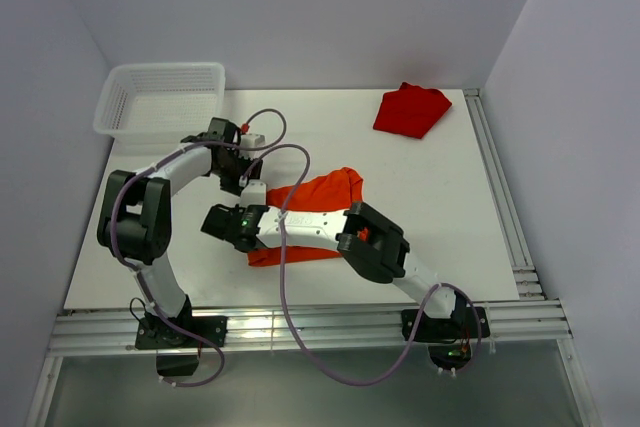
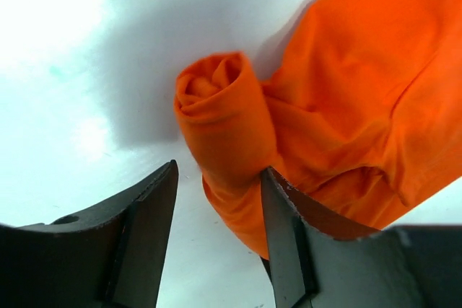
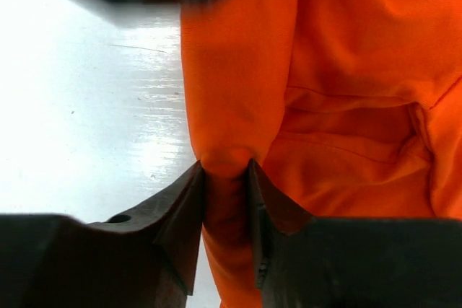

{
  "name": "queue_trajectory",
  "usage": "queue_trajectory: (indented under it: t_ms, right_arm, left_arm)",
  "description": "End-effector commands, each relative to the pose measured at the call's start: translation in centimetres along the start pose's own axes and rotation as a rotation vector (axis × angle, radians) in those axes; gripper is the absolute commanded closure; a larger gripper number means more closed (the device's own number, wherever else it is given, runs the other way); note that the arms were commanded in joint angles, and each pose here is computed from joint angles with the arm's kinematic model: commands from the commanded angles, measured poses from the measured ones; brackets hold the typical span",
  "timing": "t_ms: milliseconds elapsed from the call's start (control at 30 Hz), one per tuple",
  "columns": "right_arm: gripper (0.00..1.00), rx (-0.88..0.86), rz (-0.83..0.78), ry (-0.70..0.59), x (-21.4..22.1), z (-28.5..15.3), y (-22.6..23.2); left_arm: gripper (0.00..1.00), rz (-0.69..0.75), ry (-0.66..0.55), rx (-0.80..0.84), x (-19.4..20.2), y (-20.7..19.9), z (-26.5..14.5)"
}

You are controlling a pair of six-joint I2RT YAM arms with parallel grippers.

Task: Roll the t-shirts
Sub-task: Roll the tshirt

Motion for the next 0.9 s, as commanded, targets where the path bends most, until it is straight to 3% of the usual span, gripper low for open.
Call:
queue_trajectory:
  t_ms: [0,167,200,400,667,867]
  right_arm:
    - [0.68,-0.026,0.006,0.055,1.5,0.4,-0.2]
    - [0.74,-0.263,0.093,0.124,0.9,-0.6,-0.6]
    - [0.75,-0.408,0.166,0.090,-0.9,-2.0,1.0]
    - [0.78,-0.722,0.365,0.173,-1.8,-1.2,-1.2]
    - [0.77,-0.976,0.575,0.202,-3.4,-0.6,-2.3]
    - [0.77,-1.014,0.655,0.238,-2.8,0.5,-2.8]
  left_arm:
    - [0.44,0.021,-0.070,0.033,-2.8,0.5,-2.0]
    - [0.44,-0.012,-0.110,0.043,-4.2,2.3,-4.0]
    - [0.44,-0.010,-0.114,0.044,-4.2,2.5,-4.2]
    - [0.44,-0.031,-0.124,0.048,-3.5,3.8,-5.1]
    - [0.45,-0.052,-0.091,0.078,-1.0,3.9,-4.0]
    - [0.45,-0.078,-0.066,0.122,0.4,3.8,-2.1]
Point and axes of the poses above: each gripper's point midway between its finger pads, its own z axis out along the fingers, its own y axis along the line the jaws close on, x = y × z, the point moved 7 cm from there along -z, back along the fingers, and after that the axes turned 4 degrees about z, right-handed, at the moved point
